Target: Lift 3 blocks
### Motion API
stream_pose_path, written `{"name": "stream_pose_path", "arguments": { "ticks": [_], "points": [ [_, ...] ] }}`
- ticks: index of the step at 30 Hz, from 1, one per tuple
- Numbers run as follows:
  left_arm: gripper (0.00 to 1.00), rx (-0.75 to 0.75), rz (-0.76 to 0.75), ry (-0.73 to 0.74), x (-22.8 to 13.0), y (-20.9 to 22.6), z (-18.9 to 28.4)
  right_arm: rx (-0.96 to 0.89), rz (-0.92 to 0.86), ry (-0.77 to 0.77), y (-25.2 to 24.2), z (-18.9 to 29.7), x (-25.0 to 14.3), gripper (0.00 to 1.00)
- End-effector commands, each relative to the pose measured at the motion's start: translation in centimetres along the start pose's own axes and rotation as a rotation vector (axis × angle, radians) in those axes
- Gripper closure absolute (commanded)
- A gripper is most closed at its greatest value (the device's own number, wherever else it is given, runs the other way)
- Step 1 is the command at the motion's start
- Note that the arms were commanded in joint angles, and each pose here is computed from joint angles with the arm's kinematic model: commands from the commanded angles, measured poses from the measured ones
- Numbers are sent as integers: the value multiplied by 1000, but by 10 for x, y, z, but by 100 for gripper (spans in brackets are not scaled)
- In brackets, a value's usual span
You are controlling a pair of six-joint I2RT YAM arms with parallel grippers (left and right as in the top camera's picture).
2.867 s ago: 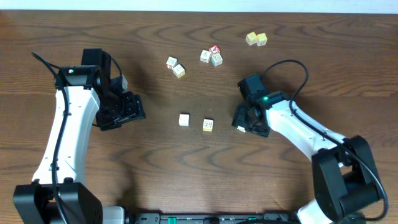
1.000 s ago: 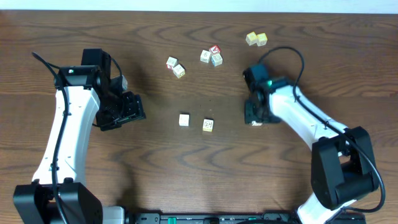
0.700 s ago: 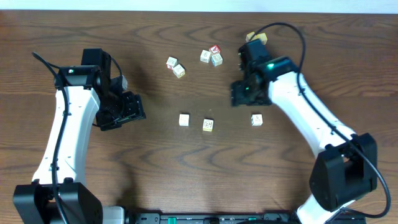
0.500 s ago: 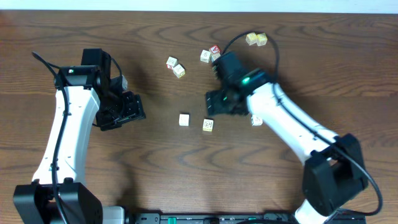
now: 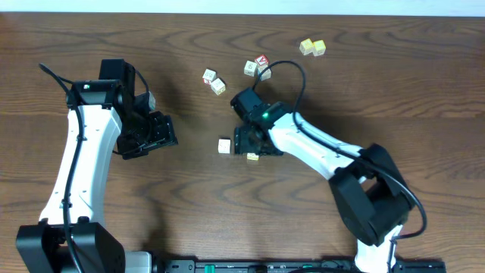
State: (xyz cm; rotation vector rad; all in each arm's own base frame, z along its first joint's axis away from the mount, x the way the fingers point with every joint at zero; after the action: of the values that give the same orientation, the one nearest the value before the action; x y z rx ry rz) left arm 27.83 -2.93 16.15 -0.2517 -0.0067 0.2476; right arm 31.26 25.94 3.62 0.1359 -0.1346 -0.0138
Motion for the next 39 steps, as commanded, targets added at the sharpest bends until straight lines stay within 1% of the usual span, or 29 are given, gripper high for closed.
{"name": "stream_pose_path", "arguments": {
  "ticks": [1,6,9,10,12,14,15,17,18,20,22,25,26,30,32,39],
  "points": [
    [25,9,-13,-6,2,0,3,-7,101,-12,0,-3,2,20],
    [25,9,-13,-6,2,0,3,-11,441,-12,1,1,4,17],
    [25,9,-13,-6,2,0,3,-70,633,-7,-9,1,5,14],
    [25,9,-13,-6,2,0,3,-105,686,-16,-14,2,8,1],
    [25,9,-13,-6,2,0,3,-165,757,-32,-20,3,14,1],
    [25,9,-13,-6,2,0,3,-193,782,-39,-23,4,16,1],
    [25,9,-13,-6,2,0,3,-184,793,-33,-22,3,15,1],
    [25,9,-13,-6,2,0,3,-120,868,-2,-15,2,7,1],
    [25,9,-13,-6,2,0,3,-73,930,14,-10,1,3,3],
    [25,9,-13,-6,2,0,3,28,1066,32,2,1,-6,14],
    [25,9,-13,-6,2,0,3,62,1126,26,7,1,-8,21],
    [25,9,-13,-6,2,0,3,64,1159,21,7,1,-7,22],
    [25,9,-13,-6,2,0,3,68,1178,22,7,1,-7,25],
    [25,9,-13,-6,2,0,3,114,1246,28,10,2,-10,28],
    [25,9,-13,-6,2,0,3,127,1265,32,10,2,-11,33],
    [25,9,-13,-6,2,0,3,125,1262,32,6,1,-8,37]
  ]
}}
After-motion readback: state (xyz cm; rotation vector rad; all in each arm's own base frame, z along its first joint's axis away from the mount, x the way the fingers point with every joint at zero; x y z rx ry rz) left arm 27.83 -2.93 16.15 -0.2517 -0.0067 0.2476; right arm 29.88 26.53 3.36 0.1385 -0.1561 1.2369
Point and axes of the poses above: each gripper's point midway between its finger pads, its own z axis back along the fingers, its own y axis along the line the jaws close on, x = y × z, the point moved 2 cm from there along z, back along the fingers
